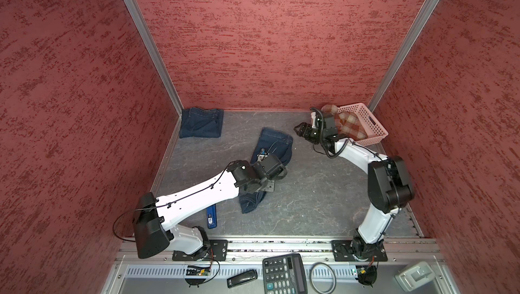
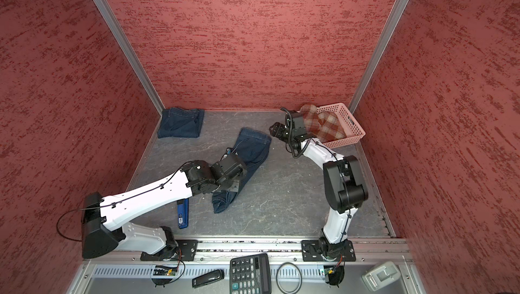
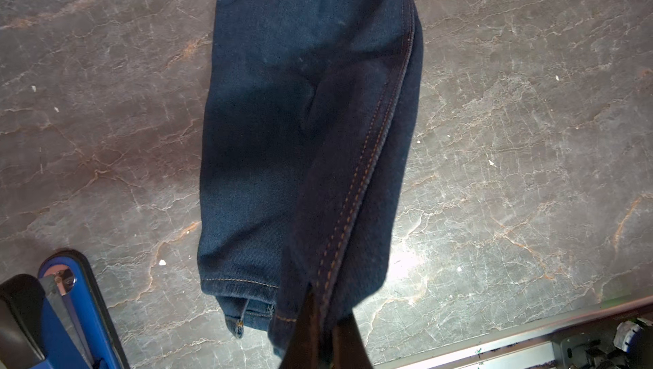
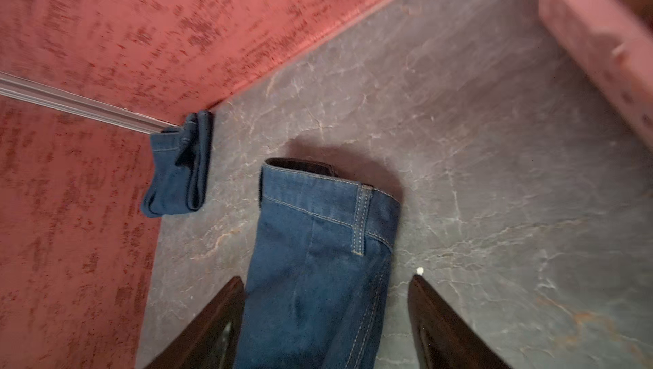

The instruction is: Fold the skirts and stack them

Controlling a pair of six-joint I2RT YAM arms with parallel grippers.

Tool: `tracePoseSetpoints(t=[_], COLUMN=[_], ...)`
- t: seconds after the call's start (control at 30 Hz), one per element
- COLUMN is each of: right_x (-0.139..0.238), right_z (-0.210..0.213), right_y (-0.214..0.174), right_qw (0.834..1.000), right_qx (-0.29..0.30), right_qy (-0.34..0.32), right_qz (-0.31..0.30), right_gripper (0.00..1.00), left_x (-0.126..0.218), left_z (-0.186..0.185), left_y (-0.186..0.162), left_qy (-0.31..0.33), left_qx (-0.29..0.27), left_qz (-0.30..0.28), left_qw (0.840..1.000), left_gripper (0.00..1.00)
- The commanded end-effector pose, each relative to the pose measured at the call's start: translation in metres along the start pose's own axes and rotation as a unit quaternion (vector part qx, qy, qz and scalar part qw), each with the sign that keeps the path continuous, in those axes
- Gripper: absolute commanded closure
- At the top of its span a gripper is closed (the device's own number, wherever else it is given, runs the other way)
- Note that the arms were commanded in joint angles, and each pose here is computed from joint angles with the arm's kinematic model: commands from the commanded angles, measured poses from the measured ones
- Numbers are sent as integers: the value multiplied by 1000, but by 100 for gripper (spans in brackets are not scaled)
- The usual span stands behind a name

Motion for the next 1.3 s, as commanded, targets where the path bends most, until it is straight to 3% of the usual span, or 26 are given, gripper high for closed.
tracePoseSetpoints(t=[0.0,0.2,0.4,0.57,0.63,0.9,1.1,1.27], right_x=[-14,-43,-70,-90,-98,-115,-124,-118], right_z=[5,-22,-40,-41,-41,-21,3,12], right_y=[2,-10,-17,-15,-14,-7,3,9], right_qw=[1000,999,998,998,997,992,986,980], right_qx=[-25,-38,-48,-46,-50,-54,-60,-76], right_qy=[15,-9,-14,23,41,114,151,165], right_qz=[-12,13,31,35,36,14,-27,-77], right_gripper=[28,31,36,41,50,99,100,100], left_x=[-6,-29,-50,-63,-66,-80,-84,-77], left_z=[-11,-37,-55,-60,-57,-29,9,52], left_y=[-2,-22,-39,-48,-50,-53,-43,-25], left_qy=[-37,-76,-59,-45,-29,9,58,90], left_qx=[-25,-32,-50,-59,-66,-71,-77,-49], left_qz=[-5,26,69,94,101,127,131,109], left_qw=[999,996,995,993,992,989,987,989], left_gripper=[100,100,100,100,100,100,100,100])
Point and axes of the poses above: each gripper's point midway between its finger pads, its own x axis back along the fingers, its own z axis along the line the jaws close on, y = z × x, the point moved 10 cm from there along x, back along the fingers, and after that the axes turned 11 degrees about -x, right-handed, at the moved point
